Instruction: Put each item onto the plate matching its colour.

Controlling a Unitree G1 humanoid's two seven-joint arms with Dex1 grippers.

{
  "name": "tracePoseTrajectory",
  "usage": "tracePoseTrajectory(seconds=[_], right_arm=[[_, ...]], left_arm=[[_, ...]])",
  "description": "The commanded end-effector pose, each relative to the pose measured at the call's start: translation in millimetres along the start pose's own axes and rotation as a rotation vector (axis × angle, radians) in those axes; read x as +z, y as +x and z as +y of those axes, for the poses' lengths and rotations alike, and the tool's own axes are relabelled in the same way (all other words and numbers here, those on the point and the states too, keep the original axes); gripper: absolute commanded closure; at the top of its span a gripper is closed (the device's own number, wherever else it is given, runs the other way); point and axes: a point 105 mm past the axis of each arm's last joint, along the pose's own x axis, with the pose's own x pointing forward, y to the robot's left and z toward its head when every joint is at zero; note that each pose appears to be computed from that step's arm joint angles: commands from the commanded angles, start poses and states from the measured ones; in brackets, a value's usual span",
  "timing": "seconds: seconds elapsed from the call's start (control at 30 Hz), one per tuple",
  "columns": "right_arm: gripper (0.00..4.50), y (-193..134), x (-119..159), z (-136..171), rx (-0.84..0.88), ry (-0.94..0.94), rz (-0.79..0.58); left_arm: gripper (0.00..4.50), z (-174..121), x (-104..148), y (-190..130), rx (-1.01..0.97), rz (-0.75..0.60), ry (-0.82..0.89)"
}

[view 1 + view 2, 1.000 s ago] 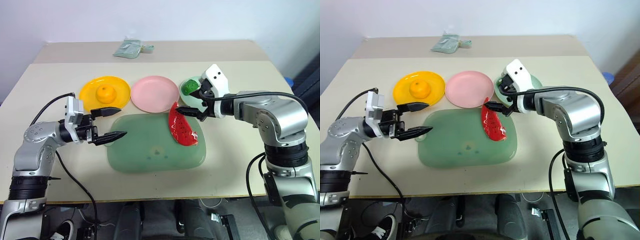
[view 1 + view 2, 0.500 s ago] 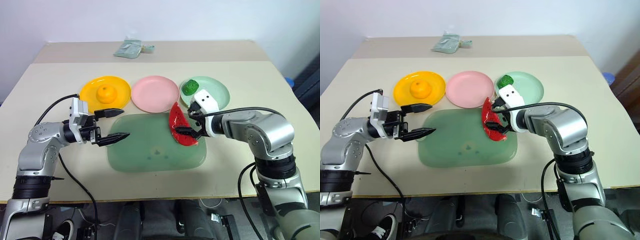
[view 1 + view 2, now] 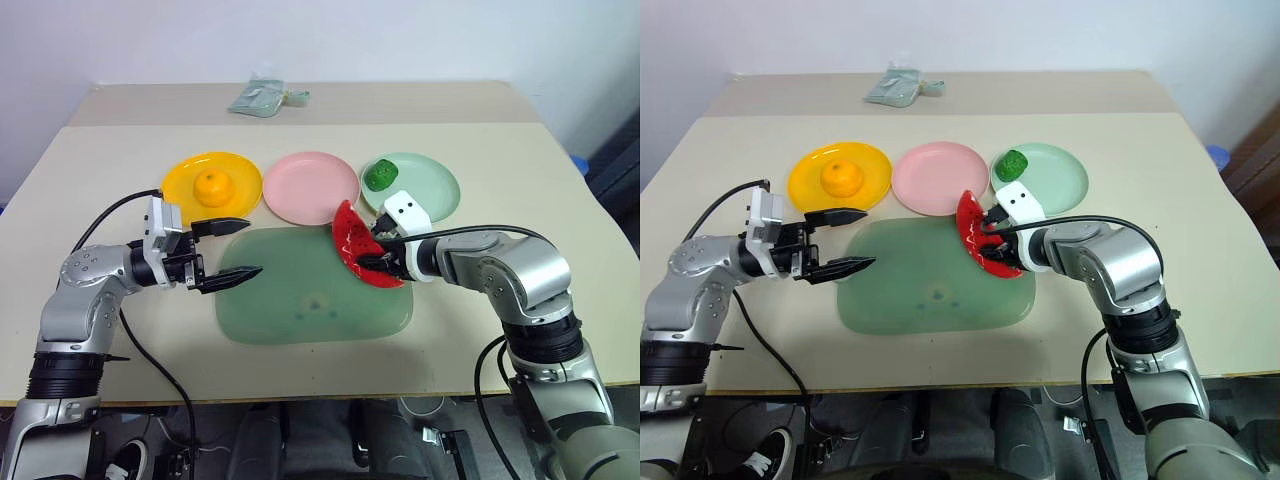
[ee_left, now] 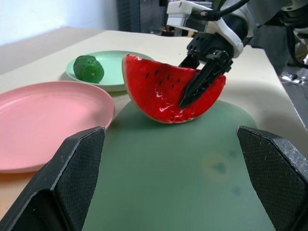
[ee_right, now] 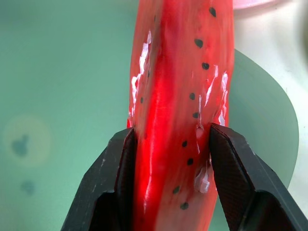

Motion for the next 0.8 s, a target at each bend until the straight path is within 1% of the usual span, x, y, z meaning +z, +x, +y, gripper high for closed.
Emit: tracePoseTrajectory(seconds=[0.03,0.17,0.23,0.3,0.43,0.53,0.57,0.67,0.73,0.8], right_arm=[[2.83,-8.8,22.4,-1.1,-0.012,-0.066,-0.078],[2.83,-15.5,45.2,0.3,0.0,-0.093,-0.16],[2.83,-18.7,75.3,-2.8,-0.015,-0.121,-0.261],[2.83,-15.2,96.1,-6.2,-0.034,-0.14,-0.327],[2.83,22.0,120.4,-20.5,-0.141,-0.201,-0.379],[2.83,47.0,132.5,-19.4,-0.152,-0.22,-0.4],[2.83,55.9,135.7,-16.1,-0.134,-0.213,-0.411],[2.83,78.6,135.3,-12.5,-0.133,-0.237,-0.408],[2.83,87.4,132.5,-14.2,-0.142,-0.259,-0.402],[1.83,92.0,129.7,-17.8,-0.144,-0.246,-0.397]], left_arm=[[0.0,-0.5,10.6,2.1,-0.009,-0.015,0.05],[0.0,1.3,10.9,1.6,0.001,-0.017,0.054],[0.0,9.5,16.0,0.6,0.045,-0.047,0.057],[0.0,17.8,19.3,0.5,0.085,-0.07,0.046],[0.0,36.4,12.1,4.9,0.206,-0.03,0.114],[0.0,38.1,6.4,6.4,0.214,-0.016,0.069],[0.0,38.8,7.6,6.5,0.224,-0.022,0.089],[0.0,40.9,9.8,5.9,0.259,-0.033,0.121],[0.0,40.3,10.3,4.6,0.268,-0.035,0.127],[0.0,39.7,9.6,1.1,0.279,-0.034,0.123]])
